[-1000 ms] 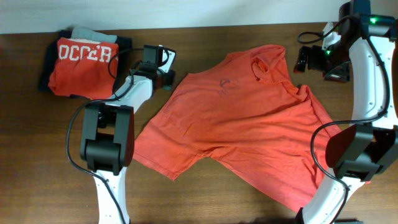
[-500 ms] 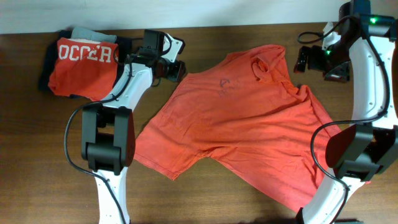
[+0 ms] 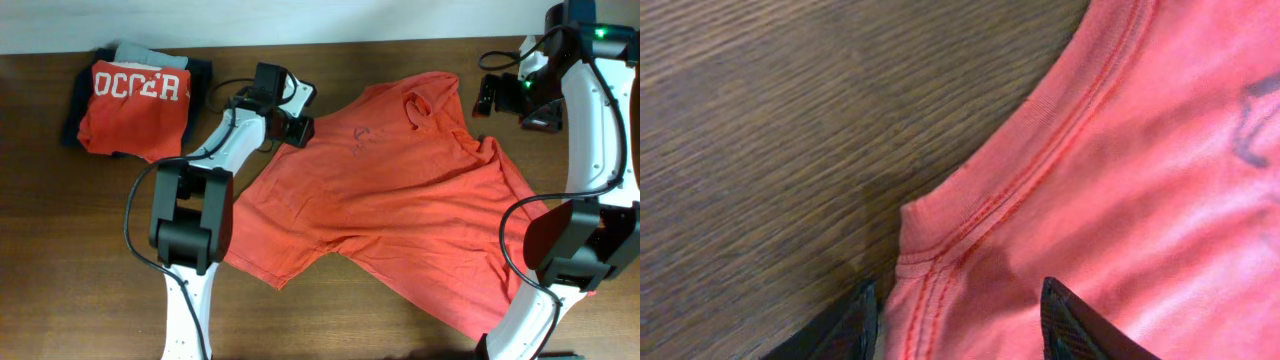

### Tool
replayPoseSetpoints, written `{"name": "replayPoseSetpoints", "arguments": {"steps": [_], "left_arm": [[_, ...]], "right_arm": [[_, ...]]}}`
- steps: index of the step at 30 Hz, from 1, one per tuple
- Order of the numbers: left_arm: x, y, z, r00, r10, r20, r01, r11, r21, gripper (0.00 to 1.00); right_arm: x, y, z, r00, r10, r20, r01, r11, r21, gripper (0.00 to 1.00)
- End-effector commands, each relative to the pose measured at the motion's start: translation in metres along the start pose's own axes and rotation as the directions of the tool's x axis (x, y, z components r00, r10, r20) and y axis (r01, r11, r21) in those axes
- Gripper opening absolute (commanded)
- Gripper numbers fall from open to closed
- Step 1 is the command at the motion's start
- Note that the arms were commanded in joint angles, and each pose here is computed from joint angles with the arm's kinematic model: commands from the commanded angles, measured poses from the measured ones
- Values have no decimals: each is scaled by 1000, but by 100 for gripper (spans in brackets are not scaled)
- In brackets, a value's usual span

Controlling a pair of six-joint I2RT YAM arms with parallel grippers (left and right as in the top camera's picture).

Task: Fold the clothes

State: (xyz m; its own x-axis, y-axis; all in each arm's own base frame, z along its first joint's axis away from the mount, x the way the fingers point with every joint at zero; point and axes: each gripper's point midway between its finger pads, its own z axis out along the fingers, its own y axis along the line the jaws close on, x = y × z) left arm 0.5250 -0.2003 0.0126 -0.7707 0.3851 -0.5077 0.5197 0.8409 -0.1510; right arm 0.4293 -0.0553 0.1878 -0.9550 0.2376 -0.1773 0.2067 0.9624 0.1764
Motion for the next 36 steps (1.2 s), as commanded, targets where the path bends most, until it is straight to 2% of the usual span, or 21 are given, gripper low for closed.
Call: {"name": "replayPoseSetpoints", "arguments": {"steps": [1, 6, 17, 21, 26, 30, 36], "left_arm": [[-2, 12, -1, 1000, -12, 4, 12, 999, -49, 48], [1, 11, 0, 1000, -13, -7, 13, 999, -46, 38], [11, 9, 1, 999, -22, -42, 21, 999, -41, 36], [13, 9, 1, 998, -24, -50, 23, 999, -39, 17], [13, 9, 1, 998, -25, -50, 23, 999, -40, 6], [7, 11, 1, 999, -20, -26, 19, 999, -45, 0], [1, 29, -3, 998, -67, 11, 67, 994, -81, 0]], "right_arm": [[1, 0, -4, 1000, -10, 5, 10, 1000, -2, 99], [1, 0, -4, 1000, -10, 5, 10, 1000, -2, 99], [1, 0, -4, 1000, -10, 5, 10, 1000, -2, 99], [1, 0, -4, 1000, -10, 5, 10, 1000, -2, 98], [1, 0, -4, 1000, -10, 5, 10, 1000, -2, 99], [1, 0, -4, 1000, -10, 5, 10, 1000, -2, 99], [1, 0, -4, 1000, -10, 5, 10, 1000, -2, 99]]}}
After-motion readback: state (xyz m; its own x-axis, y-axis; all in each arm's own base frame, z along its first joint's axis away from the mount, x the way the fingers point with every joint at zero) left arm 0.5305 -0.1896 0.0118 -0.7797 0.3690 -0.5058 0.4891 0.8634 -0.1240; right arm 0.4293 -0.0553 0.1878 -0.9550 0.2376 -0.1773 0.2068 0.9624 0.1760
